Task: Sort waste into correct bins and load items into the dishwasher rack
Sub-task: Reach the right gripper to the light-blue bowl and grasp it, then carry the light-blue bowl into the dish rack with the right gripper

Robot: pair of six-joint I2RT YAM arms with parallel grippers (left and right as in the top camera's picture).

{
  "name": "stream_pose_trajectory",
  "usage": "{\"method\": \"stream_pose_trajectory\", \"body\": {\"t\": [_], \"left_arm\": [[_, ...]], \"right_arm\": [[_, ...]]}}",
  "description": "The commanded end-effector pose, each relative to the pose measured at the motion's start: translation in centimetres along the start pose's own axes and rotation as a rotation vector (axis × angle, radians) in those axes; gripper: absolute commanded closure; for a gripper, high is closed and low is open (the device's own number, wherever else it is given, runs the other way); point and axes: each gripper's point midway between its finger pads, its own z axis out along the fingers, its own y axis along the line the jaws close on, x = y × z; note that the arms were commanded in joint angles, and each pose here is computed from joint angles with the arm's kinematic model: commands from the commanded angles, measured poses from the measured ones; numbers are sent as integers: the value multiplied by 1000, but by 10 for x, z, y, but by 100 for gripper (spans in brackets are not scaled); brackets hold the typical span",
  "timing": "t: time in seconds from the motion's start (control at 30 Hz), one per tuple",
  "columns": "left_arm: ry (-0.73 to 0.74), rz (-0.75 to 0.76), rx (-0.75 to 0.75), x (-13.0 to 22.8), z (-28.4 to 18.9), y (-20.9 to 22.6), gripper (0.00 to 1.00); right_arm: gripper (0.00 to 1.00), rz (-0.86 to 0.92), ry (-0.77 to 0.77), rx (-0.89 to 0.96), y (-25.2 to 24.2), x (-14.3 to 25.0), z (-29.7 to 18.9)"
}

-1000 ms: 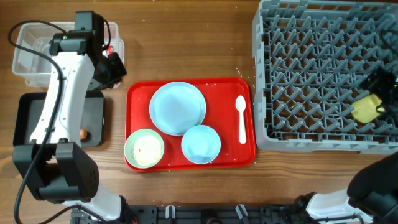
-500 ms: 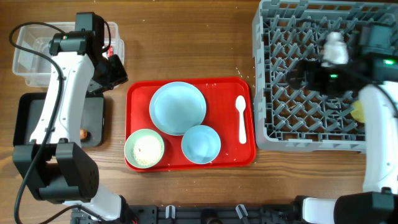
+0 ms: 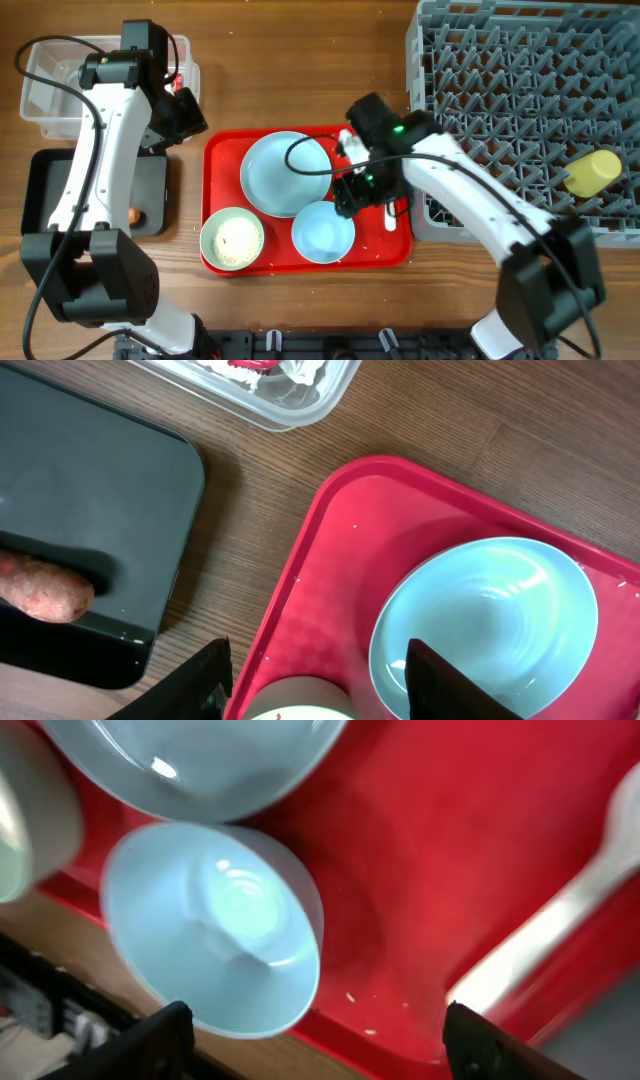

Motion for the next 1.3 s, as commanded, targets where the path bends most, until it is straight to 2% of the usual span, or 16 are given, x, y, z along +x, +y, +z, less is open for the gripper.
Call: {"method": "stream_pose_trajectory", "body": {"t": [0.0, 0.1, 0.17, 0.2, 0.3, 0.4, 0.53, 0.63, 0.7, 0.77, 0.87, 1.13, 1.27], "left_arm": [[-20, 0, 9, -1, -8, 1, 44], [-20, 0, 9, -1, -8, 1, 44], [-20, 0, 9, -1, -8, 1, 44], [-20, 0, 9, -1, -8, 1, 44], [-20, 0, 9, -1, -8, 1, 44], [-20, 0, 9, -1, -8, 1, 44], [-20, 0, 9, -1, -8, 1, 44], [-19, 0, 9, -1, -8, 1, 44], [-20, 0, 9, -1, -8, 1, 44], [-20, 0, 9, -1, -8, 1, 44], [-20, 0, 10, -1, -8, 1, 44], [-20, 0, 10, -1, -8, 1, 44], [-20, -3, 10, -1, -8, 1, 44]], "right_arm": [[23, 51, 81, 38, -1, 14, 36], [30, 31, 108, 39, 3, 19, 55], [43, 52, 101, 56, 0, 20, 62], [50, 81, 94, 86, -5, 20, 62], [83, 151, 56, 195, -23, 15, 60], [96, 145, 40, 189, -23, 11, 61], [95, 141, 18, 207, -24, 5, 49], [96, 155, -115, 275, -35, -16, -1], [96, 191, -291, 360, -53, -33, -64], [96, 303, -595, 550, -112, -38, -166], [96, 362, -739, 736, -163, -34, -225], [96, 664, -904, 1202, -286, 0, -326], [96, 854, -915, 1371, -338, 27, -347]]}}
